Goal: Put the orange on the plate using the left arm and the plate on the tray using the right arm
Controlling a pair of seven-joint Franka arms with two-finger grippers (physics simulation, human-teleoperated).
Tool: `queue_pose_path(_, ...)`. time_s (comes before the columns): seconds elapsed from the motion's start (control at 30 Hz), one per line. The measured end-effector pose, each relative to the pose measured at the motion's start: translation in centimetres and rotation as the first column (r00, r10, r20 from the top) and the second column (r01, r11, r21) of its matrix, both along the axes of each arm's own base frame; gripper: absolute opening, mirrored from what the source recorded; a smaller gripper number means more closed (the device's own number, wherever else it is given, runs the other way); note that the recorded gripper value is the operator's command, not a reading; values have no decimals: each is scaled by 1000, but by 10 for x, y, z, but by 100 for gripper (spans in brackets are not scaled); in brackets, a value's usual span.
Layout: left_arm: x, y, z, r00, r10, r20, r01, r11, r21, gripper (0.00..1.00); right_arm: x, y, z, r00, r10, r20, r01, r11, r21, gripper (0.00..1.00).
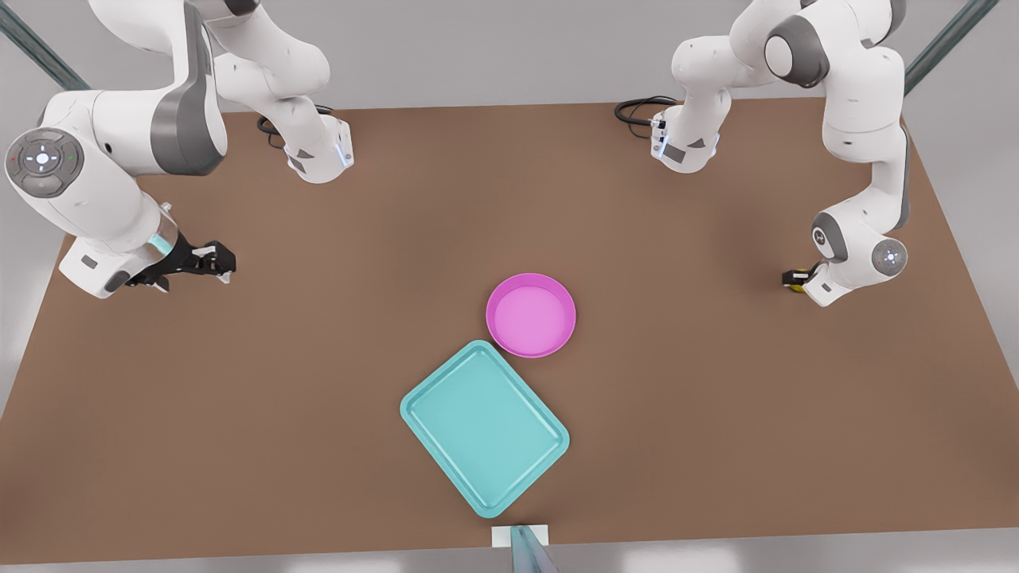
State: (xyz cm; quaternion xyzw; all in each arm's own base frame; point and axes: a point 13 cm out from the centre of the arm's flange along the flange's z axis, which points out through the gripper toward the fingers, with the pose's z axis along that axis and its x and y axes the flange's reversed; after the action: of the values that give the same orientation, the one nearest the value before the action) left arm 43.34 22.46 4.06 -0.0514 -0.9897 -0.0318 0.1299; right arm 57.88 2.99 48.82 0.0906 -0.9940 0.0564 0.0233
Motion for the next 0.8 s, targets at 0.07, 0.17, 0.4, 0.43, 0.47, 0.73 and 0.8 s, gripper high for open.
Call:
queue_pose_path(0.07, -1, 0, -3, 1000, -4, -5, 4, 1000, 0, 81, 0, 0, 0, 1000, 0, 0, 0, 1000, 0, 100)
queue_pose_path(0.17, -3, -1, -5, 1000, -10, -11, 10, 1000, -2, 72, 0, 0, 0, 1000, 1, -1, -1, 1000, 0, 100)
queue_pose_path(0.4, -4, -2, -5, 1000, -16, -19, 16, 1000, 0, 58, 0, 0, -1, 1000, 1, -1, -1, 1000, 0, 100)
queue_pose_path(0.43, -3, -2, -3, 1000, -15, -16, 15, 1000, -1, 58, 0, 0, -1, 1000, 1, -1, -1, 1000, 0, 100)
queue_pose_path(0.47, -1, -2, 3, 1000, -13, -10, 13, 1000, -2, 58, 0, 0, -1, 1000, 1, -1, -1, 1000, 0, 100)
queue_pose_path(0.73, 55, -124, 39, 984, -178, 25, 179, 983, -46, 56, 0, 0, -2, 1000, 2, -3, -2, 1000, 0, 100)
queue_pose_path(0.8, 93, -217, 61, 952, -302, 55, 305, 952, -41, 56, 0, 0, -2, 1000, 2, -3, -2, 1000, 0, 100)
